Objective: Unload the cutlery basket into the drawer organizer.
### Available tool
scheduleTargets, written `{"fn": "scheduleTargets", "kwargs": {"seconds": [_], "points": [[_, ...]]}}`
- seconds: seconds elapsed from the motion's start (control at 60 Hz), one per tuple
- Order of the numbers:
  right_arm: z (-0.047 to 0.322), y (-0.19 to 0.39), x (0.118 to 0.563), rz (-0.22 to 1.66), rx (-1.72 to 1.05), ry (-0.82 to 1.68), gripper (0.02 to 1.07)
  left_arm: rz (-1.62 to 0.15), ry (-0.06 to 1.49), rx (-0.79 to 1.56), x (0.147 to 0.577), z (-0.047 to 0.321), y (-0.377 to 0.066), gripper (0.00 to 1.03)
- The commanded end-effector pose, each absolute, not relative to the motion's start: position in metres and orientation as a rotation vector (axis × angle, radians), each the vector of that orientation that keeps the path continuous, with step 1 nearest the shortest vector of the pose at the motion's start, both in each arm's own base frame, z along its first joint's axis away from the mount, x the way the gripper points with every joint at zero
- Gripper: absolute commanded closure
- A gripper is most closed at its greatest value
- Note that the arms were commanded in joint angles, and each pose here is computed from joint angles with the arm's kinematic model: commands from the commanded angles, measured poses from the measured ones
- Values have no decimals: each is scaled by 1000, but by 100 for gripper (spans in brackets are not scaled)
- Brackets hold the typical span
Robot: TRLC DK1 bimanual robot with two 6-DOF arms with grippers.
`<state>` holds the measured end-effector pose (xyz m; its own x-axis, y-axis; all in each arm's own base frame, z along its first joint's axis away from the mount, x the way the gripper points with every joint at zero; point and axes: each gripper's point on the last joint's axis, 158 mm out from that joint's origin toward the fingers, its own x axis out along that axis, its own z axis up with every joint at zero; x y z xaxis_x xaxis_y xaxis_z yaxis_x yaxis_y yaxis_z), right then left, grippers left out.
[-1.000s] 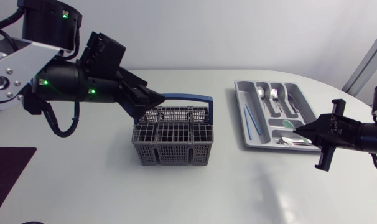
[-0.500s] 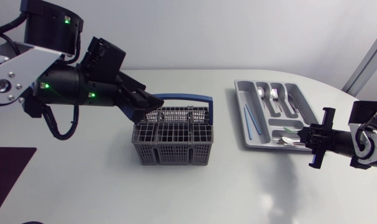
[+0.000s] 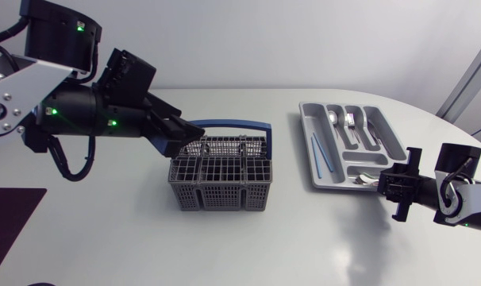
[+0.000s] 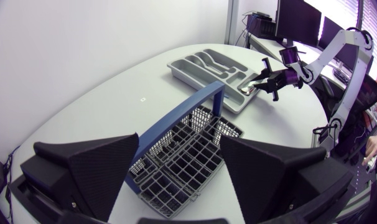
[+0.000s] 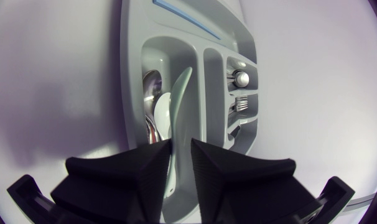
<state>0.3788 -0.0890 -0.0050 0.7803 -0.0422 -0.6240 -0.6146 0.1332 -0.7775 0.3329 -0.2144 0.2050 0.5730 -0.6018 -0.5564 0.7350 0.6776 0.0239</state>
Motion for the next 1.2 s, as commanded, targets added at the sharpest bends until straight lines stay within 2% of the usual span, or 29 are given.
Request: {"fn": "scheduleTargets", "kwargs": {"seconds": [0.0,0.133,0.233,0.5,0.717,0.917,1.0,1.183], "points": [[-10,-91,372,456,-1420,594,39,-760,569,240,332,200,-204,5],[0,-90,372,433,-1419,576,16,-743,576,243,330,198,-198,5],[7,-89,373,417,-1410,562,7,-726,579,245,329,196,-193,5],[13,-89,381,396,-1394,557,7,-704,585,242,325,193,-183,5],[53,-63,379,358,-1329,477,7,-633,602,235,330,190,-158,4],[90,-1,371,443,-1082,434,7,-550,656,253,334,166,-128,4],[99,29,366,494,-989,418,13,-529,669,271,333,151,-122,4],[89,96,351,636,-814,444,14,-457,731,304,342,104,-96,4]]}}
